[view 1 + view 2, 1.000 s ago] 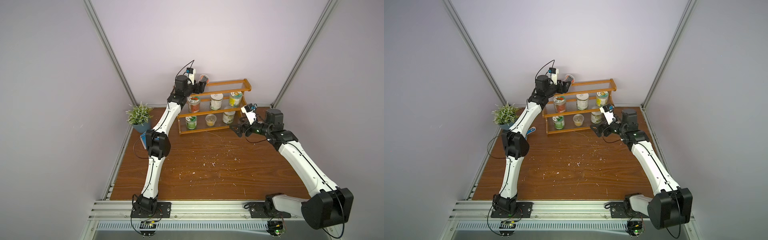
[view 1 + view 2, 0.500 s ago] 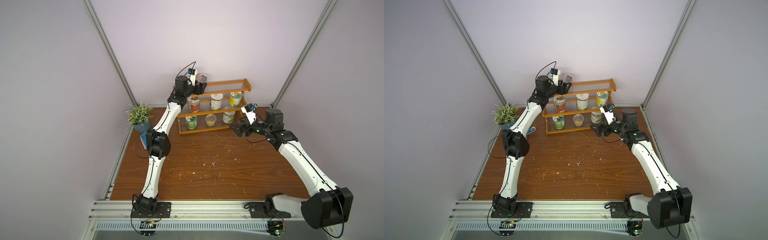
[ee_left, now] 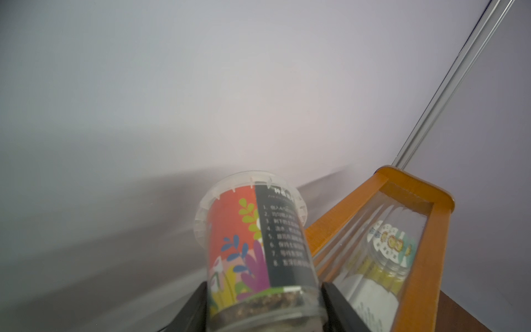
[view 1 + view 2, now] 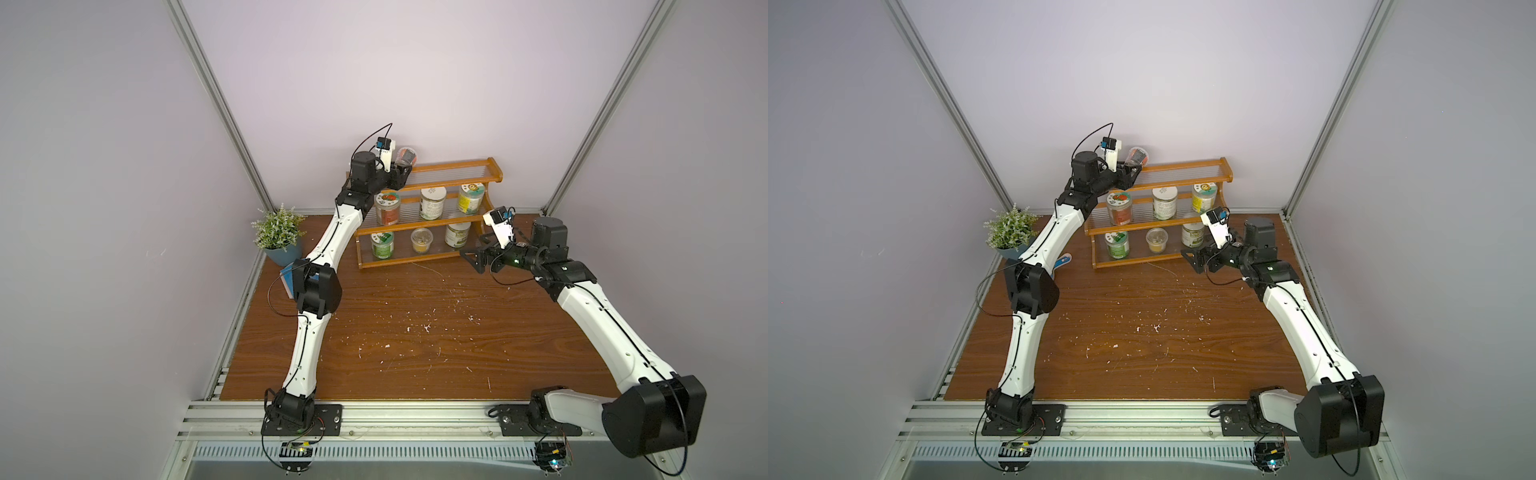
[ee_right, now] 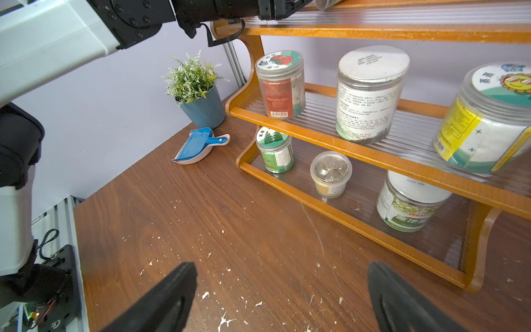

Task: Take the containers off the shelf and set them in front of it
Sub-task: 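Pick up a container from the shelf.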

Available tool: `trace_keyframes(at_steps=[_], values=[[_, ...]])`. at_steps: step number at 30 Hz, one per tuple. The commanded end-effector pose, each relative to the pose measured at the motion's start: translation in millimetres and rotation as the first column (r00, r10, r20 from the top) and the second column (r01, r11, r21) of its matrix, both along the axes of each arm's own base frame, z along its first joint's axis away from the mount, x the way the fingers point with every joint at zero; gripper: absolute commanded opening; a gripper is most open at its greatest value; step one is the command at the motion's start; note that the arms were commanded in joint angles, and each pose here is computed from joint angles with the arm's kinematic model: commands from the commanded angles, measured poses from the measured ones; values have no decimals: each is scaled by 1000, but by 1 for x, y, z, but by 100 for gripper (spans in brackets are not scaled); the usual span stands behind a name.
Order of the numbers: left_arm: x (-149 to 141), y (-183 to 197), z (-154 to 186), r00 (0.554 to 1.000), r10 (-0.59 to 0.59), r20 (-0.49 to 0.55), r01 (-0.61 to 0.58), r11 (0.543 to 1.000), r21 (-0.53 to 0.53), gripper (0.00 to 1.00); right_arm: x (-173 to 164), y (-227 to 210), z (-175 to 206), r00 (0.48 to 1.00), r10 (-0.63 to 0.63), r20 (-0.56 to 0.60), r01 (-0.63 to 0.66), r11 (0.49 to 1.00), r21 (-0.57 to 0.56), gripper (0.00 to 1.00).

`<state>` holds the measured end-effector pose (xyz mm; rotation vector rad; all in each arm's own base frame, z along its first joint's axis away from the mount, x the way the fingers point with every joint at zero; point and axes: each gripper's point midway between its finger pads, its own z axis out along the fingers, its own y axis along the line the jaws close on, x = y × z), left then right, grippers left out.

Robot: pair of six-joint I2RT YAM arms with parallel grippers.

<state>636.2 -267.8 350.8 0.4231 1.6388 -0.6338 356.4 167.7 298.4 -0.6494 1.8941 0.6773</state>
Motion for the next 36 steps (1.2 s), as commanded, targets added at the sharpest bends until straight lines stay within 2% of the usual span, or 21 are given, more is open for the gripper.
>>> trace_keyframes(at_steps=[1, 20, 25, 28, 36], values=[[-8, -8, 21, 998, -32, 60, 32, 999, -1, 54, 1, 1, 19, 998, 7, 55, -8, 1000, 22, 99], [-41, -4, 71, 978, -68, 199, 78, 996, -44, 46, 1, -2, 21, 998, -9, 63, 6, 999, 39, 99], [-57, -2, 86, 972, -85, 218, 96, 995, -39, 45, 3, -3, 25, 997, -11, 71, 5, 997, 82, 99], [-74, 4, 93, 971, -87, 225, 98, 994, -37, 45, 3, -2, 33, 997, 3, 80, -14, 990, 139, 100], [-143, 22, 103, 955, -95, 283, 121, 990, -77, 45, 0, 6, 69, 991, 46, 124, -83, 945, 317, 100]])
